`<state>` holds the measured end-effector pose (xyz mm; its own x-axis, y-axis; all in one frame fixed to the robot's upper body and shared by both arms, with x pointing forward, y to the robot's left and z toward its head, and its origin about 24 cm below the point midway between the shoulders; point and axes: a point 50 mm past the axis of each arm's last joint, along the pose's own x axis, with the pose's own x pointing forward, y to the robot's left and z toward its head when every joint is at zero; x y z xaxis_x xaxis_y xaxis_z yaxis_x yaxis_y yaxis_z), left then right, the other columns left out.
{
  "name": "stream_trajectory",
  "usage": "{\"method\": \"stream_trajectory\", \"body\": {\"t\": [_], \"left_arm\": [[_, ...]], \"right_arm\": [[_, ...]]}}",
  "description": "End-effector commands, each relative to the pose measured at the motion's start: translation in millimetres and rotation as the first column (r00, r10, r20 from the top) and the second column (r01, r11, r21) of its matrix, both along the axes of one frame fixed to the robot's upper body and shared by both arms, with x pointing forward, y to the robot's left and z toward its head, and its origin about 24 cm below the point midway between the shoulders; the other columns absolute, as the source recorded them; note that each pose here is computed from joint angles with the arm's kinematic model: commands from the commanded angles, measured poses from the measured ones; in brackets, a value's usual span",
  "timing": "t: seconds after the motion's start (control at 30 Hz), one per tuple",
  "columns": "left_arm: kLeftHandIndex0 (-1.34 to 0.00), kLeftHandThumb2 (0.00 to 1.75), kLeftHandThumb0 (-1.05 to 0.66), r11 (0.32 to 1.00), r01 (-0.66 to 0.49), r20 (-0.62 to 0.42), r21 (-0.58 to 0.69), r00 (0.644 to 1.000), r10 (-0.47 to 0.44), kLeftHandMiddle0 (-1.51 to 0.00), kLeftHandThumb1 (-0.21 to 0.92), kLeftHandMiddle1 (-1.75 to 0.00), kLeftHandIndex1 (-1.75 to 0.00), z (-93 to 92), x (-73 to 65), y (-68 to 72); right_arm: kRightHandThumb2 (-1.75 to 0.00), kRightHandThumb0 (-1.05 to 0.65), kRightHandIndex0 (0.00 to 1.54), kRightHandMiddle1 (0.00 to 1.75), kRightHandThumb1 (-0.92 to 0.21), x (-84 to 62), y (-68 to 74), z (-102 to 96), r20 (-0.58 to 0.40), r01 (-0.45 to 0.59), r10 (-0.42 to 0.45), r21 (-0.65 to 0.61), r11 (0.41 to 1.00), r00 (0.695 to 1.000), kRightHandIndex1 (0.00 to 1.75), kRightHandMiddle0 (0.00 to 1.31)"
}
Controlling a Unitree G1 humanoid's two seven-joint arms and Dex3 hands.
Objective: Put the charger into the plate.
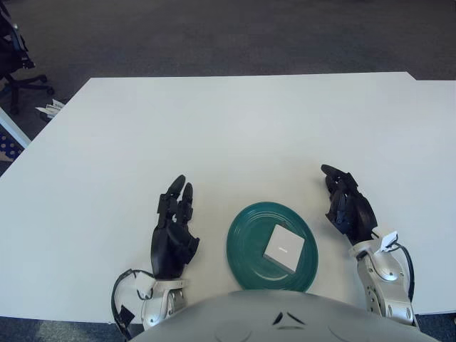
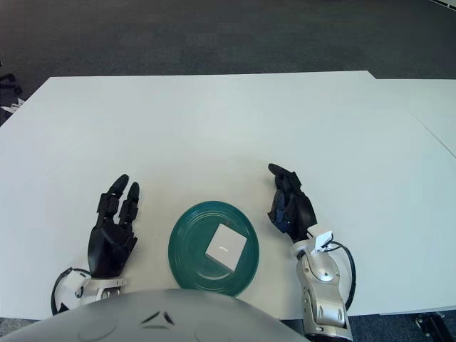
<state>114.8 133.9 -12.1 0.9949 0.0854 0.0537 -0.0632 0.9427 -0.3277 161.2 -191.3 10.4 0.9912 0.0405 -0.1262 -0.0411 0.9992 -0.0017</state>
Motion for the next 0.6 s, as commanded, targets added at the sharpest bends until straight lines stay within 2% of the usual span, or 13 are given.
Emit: {"method": "stream_trajectory", "body": {"t": [0.0,0.57], "left_arm": [[0.00,1.07,-1.02,1.000,0.030,-0.127,0.001,0.991,-0.029,-0.24,0.92,0.00,-0.60,-21.9,-11.0,-0.1],[0.00,1.12,-1.02,0.988,0.139,-0.108,0.073,0.986,-0.131,-0.15,0.92,0.00,-0.46,-22.2,-8.5,4.5]], "right_arm": [[-1.00,-0.94,0.22,0.60,-0.92,-15.2,2.2,-19.7,-0.126,0.004,-0.004,-0.004,1.000,0.992,0.00,0.00],[-0.99,-0.94,0.20,0.59,-0.92,-20.8,12.2,-34.7,-0.130,0.036,-0.037,-0.009,0.999,0.991,0.00,0.00]]}}
